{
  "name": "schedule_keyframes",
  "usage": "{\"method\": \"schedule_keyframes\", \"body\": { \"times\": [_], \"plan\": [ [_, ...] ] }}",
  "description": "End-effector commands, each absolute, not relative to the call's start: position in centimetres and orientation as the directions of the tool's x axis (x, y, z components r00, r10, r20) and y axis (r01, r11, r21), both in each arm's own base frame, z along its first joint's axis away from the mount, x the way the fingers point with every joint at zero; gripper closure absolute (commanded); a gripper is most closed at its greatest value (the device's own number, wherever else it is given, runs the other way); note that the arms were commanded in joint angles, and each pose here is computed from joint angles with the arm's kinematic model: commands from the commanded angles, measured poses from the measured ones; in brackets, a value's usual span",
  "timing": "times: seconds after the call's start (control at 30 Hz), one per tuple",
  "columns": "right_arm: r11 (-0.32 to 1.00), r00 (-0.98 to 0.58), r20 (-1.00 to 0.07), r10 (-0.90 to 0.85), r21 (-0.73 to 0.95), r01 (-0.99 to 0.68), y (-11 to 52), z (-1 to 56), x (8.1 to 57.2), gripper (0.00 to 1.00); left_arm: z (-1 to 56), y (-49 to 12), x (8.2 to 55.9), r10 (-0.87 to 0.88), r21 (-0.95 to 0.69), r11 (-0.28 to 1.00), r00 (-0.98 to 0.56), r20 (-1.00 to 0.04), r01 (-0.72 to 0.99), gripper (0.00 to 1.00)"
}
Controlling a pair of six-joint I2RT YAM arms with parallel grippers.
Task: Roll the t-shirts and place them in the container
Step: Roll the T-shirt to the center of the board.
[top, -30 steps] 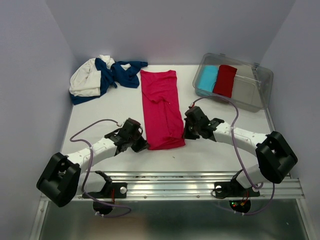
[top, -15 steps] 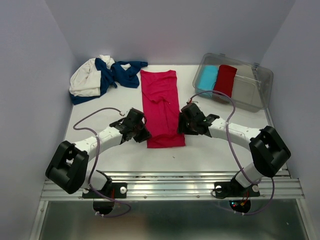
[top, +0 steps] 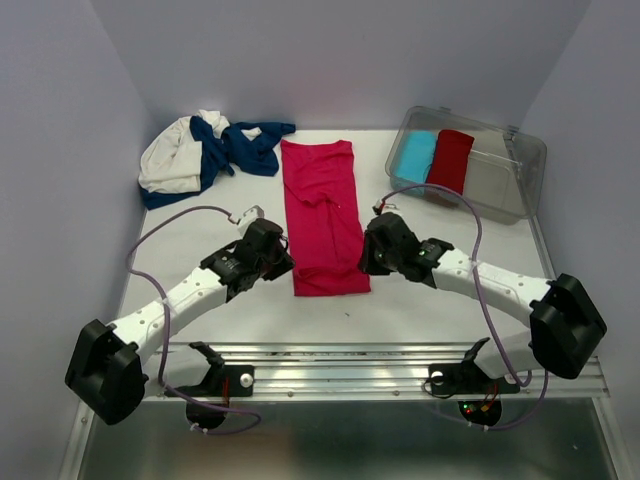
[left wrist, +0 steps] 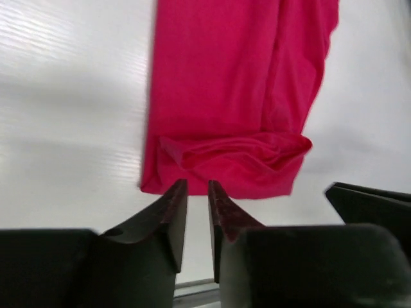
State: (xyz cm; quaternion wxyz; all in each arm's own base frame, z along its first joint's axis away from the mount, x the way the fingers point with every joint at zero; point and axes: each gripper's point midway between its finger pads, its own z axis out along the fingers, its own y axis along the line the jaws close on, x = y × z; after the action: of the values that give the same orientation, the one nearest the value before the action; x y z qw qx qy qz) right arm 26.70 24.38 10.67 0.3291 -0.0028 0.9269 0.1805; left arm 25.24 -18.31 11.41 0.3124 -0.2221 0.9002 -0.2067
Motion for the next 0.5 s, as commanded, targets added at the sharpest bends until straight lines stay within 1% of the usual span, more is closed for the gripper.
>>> {"method": "schedule_keyframes", "body": {
  "times": [0.0,0.03,0.07,0.1,0.13,0.23,0.47],
  "plan": [
    [0.905,-0.823,-0.566,0.049,0.373,-0.203,26.9,9.6,24.5,0.8,11.2,-21.1,23.6,-0.45,-0.541,0.825,-0.768,-0.455,-0.163,0.78],
    [0.9,-0.826,-0.562,0.05,0.384,-0.207,27.3,9.5,24.5,0.87,11.0,-21.6,23.3,-0.439,-0.553,0.82,-0.781,-0.444,-0.147,0.86],
    [0.894,-0.832,-0.554,0.038,0.391,-0.219,27.8,9.3,24.1,0.9,11.0,-22.5,23.3,-0.428,-0.572,0.811,-0.789,-0.44,-0.121,0.9],
    [0.901,-0.835,-0.549,0.037,0.38,-0.209,27.8,8.8,24.3,0.92,10.5,-22.9,22.8,-0.413,-0.581,0.807,-0.808,-0.421,-0.11,0.98],
    [0.909,-0.838,-0.543,0.043,0.37,-0.193,27.6,8.6,24.5,0.95,10.3,-23.1,22.8,-0.402,-0.582,0.808,-0.812,-0.423,-0.097,1.0],
    [0.922,-0.845,-0.535,0.028,0.34,-0.184,27.8,7.8,25.0,0.95,9.9,-23.9,22.9,-0.364,-0.582,0.811,-0.832,-0.418,-0.063,1.0],
    [0.947,-0.84,-0.542,-0.011,0.264,-0.183,28.0,6.4,26.6,0.96,7.7,-25.2,24.6,-0.277,-0.502,0.864,-0.866,-0.416,-0.036,1.0]
  ]
}}
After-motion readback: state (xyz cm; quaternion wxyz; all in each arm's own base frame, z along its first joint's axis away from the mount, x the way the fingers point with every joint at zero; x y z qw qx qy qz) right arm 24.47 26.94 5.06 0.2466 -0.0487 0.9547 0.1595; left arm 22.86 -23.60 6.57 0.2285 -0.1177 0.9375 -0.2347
